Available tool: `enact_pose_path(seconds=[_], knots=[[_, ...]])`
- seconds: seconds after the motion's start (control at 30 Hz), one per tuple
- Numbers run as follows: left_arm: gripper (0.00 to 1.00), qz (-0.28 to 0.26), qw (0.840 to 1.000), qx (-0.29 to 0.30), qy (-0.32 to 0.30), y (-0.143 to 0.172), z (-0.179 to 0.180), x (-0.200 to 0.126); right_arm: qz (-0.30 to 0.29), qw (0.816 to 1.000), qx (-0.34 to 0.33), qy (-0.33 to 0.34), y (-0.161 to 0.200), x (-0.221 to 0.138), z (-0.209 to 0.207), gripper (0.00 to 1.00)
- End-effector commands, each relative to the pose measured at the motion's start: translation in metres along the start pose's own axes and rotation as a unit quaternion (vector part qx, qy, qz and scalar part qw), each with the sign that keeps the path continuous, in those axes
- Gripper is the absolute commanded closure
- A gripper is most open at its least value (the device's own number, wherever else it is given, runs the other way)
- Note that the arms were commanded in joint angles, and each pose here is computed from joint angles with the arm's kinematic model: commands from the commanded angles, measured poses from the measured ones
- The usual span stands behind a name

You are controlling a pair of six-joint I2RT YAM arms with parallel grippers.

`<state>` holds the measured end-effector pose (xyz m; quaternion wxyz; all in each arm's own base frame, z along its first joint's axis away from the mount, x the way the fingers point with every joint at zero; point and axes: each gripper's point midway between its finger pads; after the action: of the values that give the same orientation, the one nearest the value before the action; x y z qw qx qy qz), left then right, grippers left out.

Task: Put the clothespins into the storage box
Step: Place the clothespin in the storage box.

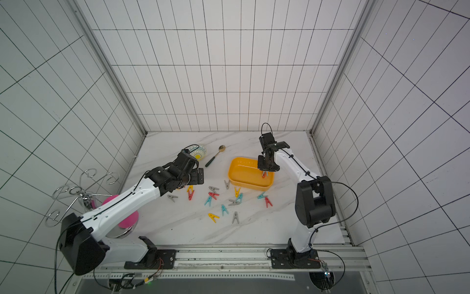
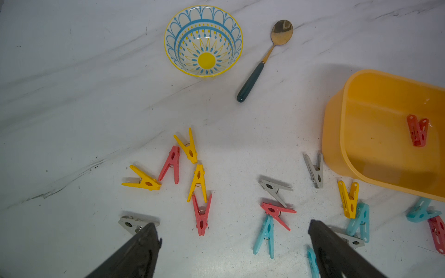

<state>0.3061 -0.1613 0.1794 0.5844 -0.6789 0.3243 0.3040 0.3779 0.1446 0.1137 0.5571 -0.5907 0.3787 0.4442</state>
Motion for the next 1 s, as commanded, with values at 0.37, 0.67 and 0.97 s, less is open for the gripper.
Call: enact_pose_path(seconds=[0.37,0.67,0.97], knots=[[0.02,-0.002,1.0,0.006,-0.011,0.001,0.003,-0.001,0.007,0.997,-0.067,0.026,-0.031,0.064,0.028,0.77],[0.02,-0.001,1.0,0.002,-0.019,0.005,0.01,-0.005,0.006,0.997,-0.075,0.029,-0.033,0.049,0.026,0.68],[0.02,-0.013,1.0,-0.002,-0.011,0.003,0.012,-0.013,-0.023,0.999,-0.037,-0.013,0.005,-0.027,0.017,0.63]])
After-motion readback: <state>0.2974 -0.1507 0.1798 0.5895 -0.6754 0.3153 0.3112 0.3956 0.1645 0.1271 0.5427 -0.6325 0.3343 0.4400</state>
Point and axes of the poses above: each gripper's point midway between its finger pads, its own x axis out along the fingers, its own z axis along the line the jaws close on, y = z × x, and after that the axes turned 3 degrees about -x, right-handed
